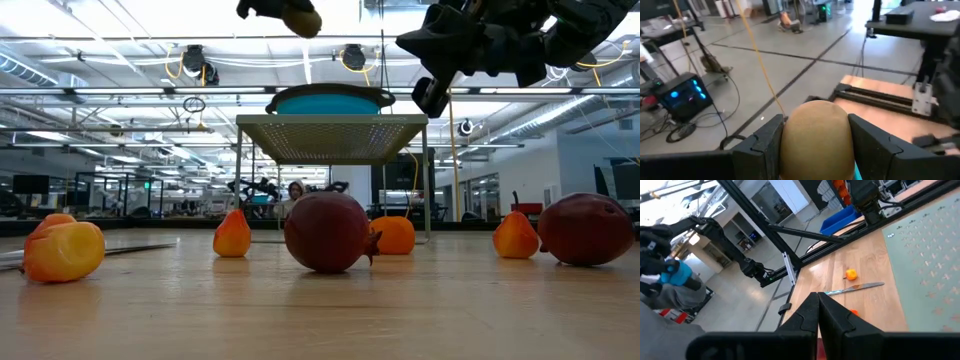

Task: Pick & Place Fruit
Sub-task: Put the kiwi into the blue strainer bowl on the shelf, then put the left pomegranate into the blue strainer bowl on the shelf

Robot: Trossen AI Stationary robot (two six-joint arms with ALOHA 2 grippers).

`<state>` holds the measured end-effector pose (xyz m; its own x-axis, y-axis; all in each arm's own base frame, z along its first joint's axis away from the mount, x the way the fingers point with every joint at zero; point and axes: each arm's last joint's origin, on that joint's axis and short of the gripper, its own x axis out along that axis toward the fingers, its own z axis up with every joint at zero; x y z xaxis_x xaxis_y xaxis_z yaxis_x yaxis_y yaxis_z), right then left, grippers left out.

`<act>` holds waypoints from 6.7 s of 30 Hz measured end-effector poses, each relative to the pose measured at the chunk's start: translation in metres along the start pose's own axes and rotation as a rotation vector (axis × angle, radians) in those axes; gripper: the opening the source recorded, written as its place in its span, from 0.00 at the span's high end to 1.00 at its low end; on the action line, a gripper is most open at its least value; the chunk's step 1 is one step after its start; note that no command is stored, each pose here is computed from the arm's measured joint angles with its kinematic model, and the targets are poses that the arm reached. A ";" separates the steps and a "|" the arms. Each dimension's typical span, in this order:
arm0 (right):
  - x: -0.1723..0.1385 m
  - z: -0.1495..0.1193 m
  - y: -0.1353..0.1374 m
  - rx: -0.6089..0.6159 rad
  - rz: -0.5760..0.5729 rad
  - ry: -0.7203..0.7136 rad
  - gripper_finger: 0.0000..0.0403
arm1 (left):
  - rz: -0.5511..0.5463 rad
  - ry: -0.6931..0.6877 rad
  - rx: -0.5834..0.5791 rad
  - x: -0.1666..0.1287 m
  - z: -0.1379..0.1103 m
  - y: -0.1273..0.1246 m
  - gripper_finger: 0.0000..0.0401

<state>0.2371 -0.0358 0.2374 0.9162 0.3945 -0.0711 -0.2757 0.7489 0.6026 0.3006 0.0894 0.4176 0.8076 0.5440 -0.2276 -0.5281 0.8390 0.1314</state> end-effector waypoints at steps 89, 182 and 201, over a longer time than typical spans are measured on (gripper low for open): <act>-0.121 -0.054 0.038 -0.273 -0.570 -0.135 1.00 | -0.038 0.258 -0.128 0.071 -0.059 -0.036 0.54; -0.121 -0.054 0.039 -0.275 -0.528 -0.152 1.00 | -0.331 0.450 -0.229 -0.093 -0.020 -0.117 0.99; -0.121 -0.055 0.038 -0.267 -0.535 -0.138 1.00 | -0.763 0.573 0.078 -0.089 -0.043 -0.167 1.00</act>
<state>0.0994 -0.0258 0.2249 0.9720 -0.1321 -0.1943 0.1856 0.9388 0.2903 0.3055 -0.0995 0.3742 0.6646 -0.2219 -0.7135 0.1231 0.9743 -0.1884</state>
